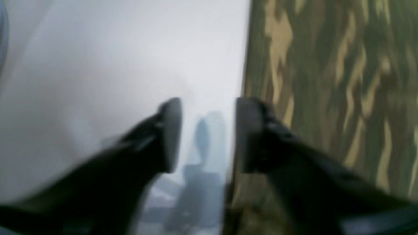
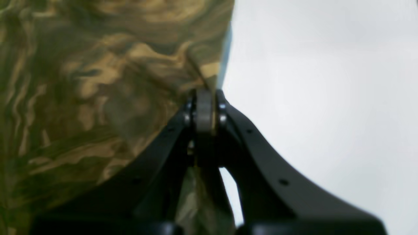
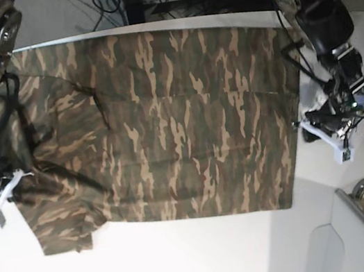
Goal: Layout the t-shirt on the table in an organized manner, then fold the t-shirt properly
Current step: 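Move both grippers down the shirt sides and grasp the side edges, then lift the shirt sides and fold them toward the hem with both grippers, then drag the folded edge back toward the collar with both grippers and release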
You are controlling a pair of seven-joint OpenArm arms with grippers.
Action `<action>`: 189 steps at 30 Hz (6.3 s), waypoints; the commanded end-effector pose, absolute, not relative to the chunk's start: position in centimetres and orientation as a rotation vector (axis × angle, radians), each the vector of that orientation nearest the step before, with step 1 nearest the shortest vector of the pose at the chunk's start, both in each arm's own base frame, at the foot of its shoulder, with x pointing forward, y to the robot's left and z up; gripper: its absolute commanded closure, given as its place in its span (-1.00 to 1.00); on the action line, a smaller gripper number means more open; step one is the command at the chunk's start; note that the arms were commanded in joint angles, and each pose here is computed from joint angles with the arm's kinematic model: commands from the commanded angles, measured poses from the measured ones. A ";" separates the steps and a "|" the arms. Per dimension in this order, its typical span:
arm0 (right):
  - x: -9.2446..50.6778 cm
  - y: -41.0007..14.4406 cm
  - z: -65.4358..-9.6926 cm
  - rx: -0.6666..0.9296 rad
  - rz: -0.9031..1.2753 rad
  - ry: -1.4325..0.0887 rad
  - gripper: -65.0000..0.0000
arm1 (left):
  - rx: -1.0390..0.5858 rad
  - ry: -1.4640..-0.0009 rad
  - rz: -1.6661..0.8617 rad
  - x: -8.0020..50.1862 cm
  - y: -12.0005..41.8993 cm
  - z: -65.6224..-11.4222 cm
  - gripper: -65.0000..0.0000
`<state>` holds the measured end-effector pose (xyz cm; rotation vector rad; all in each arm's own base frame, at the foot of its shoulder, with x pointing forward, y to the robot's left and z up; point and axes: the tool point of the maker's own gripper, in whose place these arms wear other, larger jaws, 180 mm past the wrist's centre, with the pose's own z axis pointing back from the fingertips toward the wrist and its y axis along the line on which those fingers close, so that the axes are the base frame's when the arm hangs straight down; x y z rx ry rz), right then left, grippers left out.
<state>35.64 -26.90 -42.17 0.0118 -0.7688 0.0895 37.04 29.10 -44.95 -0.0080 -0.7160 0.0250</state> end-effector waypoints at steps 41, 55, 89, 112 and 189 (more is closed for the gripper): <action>36.1 -25.4 -40.8 0.010 0.138 -0.823 1.00 | 0.058 -0.634 -0.136 30.8 25.0 -41.7 1.00; 35.7 -23.9 -42.5 0.060 0.121 -0.789 1.00 | 0.100 -0.473 -0.155 24.8 25.3 -43.3 1.00; 36.0 -24.3 -42.0 0.047 0.127 -0.801 1.00 | -0.027 -0.781 0.224 36.9 30.7 -47.0 -0.15; 39.1 -25.3 -41.8 0.089 0.098 -0.827 1.00 | -0.089 -0.848 0.151 43.0 27.9 -44.2 1.00; 27.2 -34.2 -43.8 -0.116 0.105 -0.659 1.00 | -0.022 -0.837 -0.013 30.8 28.6 -40.2 1.00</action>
